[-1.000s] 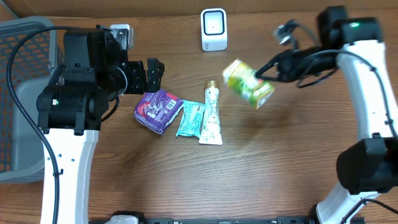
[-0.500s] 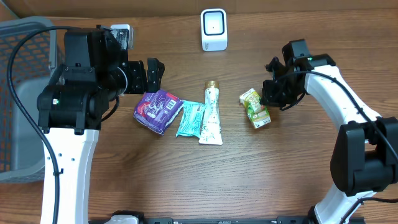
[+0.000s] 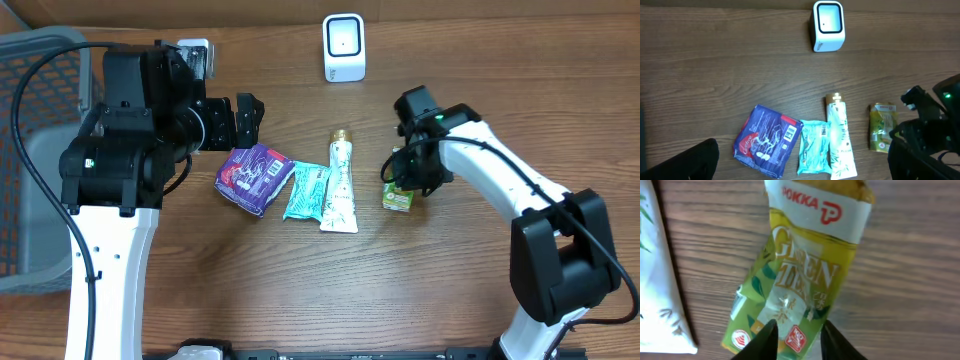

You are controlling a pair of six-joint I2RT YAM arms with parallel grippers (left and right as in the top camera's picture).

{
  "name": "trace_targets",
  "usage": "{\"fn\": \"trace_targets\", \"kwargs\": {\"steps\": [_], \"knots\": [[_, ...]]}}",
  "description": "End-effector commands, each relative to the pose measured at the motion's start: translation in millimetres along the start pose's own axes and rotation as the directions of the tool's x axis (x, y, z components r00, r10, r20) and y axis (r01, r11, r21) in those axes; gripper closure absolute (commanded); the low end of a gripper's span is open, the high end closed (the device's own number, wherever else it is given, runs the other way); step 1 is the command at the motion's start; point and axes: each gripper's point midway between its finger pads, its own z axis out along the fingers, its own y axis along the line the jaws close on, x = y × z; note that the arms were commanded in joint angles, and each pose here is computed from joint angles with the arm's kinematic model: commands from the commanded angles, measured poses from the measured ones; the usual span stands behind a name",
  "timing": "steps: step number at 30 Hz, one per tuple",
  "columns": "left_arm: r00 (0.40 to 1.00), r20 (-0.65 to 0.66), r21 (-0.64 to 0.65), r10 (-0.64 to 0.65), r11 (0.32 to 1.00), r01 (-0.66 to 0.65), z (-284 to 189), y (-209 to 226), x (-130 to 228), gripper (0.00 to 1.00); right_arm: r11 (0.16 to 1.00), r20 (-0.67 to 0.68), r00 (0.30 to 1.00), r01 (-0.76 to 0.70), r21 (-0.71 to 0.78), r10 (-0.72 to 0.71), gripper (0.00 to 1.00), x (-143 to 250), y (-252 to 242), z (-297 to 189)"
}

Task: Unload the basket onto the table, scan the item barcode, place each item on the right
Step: 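Regrasp the standing green tea carton with the right gripper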

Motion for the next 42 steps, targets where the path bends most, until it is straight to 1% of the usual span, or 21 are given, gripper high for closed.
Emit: {"fn": "trace_targets", "kwargs": {"steps": [1, 2, 3, 6, 7, 9, 10, 12, 16, 22, 26, 27, 32, 35, 38, 41, 42], "knots": [[1.000, 0.014, -0.008, -0.015, 1.000, 0.015, -1.9, 1.7, -4.7, 0.01, 0.997, 0.031, 0.997, -0.075, 0.002, 0.075, 0.52, -4.2, -5.1, -8.3], [1.000, 0.014, -0.008, -0.015, 1.000, 0.015, -1.9, 1.7, -4.7, 0.01, 0.990, 0.030, 0.989, -0.141, -0.005, 0.141, 0.43, -6.3, -12.0, -8.6], [1.000, 0.014, -0.008, -0.015, 1.000, 0.015, -1.9, 1.7, -4.7, 0.00, 0.986, 0.020, 0.986, -0.166, -0.031, 0.167, 0.36, -6.9, -13.6, -8.9], [1.000, 0.014, -0.008, -0.015, 1.000, 0.015, -1.9, 1.7, -4.7, 0.01, 0.947, -0.046, 0.968, -0.252, -0.200, 0.247, 0.25, -10.3, -15.0, -13.8], [1.000, 0.014, -0.008, -0.015, 1.000, 0.015, -1.9, 1.7, -4.7, 0.00, 0.932, -0.062, 0.961, -0.277, -0.235, 0.270, 0.25, -11.4, -18.0, -15.6], [1.000, 0.014, -0.008, -0.015, 1.000, 0.015, -1.9, 1.7, -4.7, 0.00, 0.868, -0.118, 0.934, -0.358, -0.345, 0.338, 0.19, -12.8, -28.3, -19.7], [1.000, 0.014, -0.008, -0.015, 1.000, 0.015, -1.9, 1.7, -4.7, 0.00, 0.845, -0.135, 0.926, -0.377, -0.380, 0.352, 0.18, -12.7, -29.8, -19.9], [1.000, 0.014, -0.008, -0.015, 1.000, 0.015, -1.9, 1.7, -4.7, 0.01, 0.783, -0.167, 0.921, -0.387, -0.487, 0.352, 0.17, -9.6, -29.3, -16.3], [1.000, 0.014, -0.008, -0.015, 1.000, 0.015, -1.9, 1.7, -4.7, 0.00, 0.694, -0.204, 0.915, -0.398, -0.600, 0.348, 0.17, 3.7, -20.5, 1.2], [1.000, 0.014, -0.008, -0.015, 1.000, 0.015, -1.9, 1.7, -4.7, 0.00, 0.674, -0.160, 0.914, -0.386, -0.630, 0.374, 0.21, 9.9, -16.6, 30.1], [1.000, 0.014, -0.008, -0.015, 1.000, 0.015, -1.9, 1.7, -4.7, 0.01, 0.690, -0.104, 0.902, -0.391, -0.609, 0.419, 0.30, 10.2, -25.0, 49.9], [1.000, 0.014, -0.008, -0.015, 1.000, 0.015, -1.9, 1.7, -4.7, 0.00, 0.699, -0.087, 0.902, -0.385, -0.603, 0.422, 0.34, 10.7, -27.2, 53.9], [1.000, 0.014, -0.008, -0.015, 1.000, 0.015, -1.9, 1.7, -4.7, 0.00, 0.724, -0.039, 0.911, -0.353, -0.593, 0.412, 0.42, 15.3, -25.9, 65.6], [1.000, 0.014, -0.008, -0.015, 1.000, 0.015, -1.9, 1.7, -4.7, 0.00, 0.764, -0.008, 0.917, -0.338, -0.549, 0.399, 0.47, 16.9, -26.0, 72.8], [1.000, 0.014, -0.008, -0.015, 1.000, 0.015, -1.9, 1.7, -4.7, 0.00, 0.814, 0.038, 0.925, -0.312, -0.490, 0.378, 0.47, 15.5, -24.3, 79.3], [1.000, 0.014, -0.008, -0.015, 1.000, 0.015, -1.9, 1.7, -4.7, 0.00, 0.857, 0.088, 0.941, -0.256, -0.447, 0.327, 0.47, 13.9, -11.4, 83.2], [1.000, 0.014, -0.008, -0.015, 1.000, 0.015, -1.9, 1.7, -4.7, 0.00, 0.876, 0.101, 0.944, -0.247, -0.415, 0.314, 0.55, 15.4, -8.9, 86.0]]}}
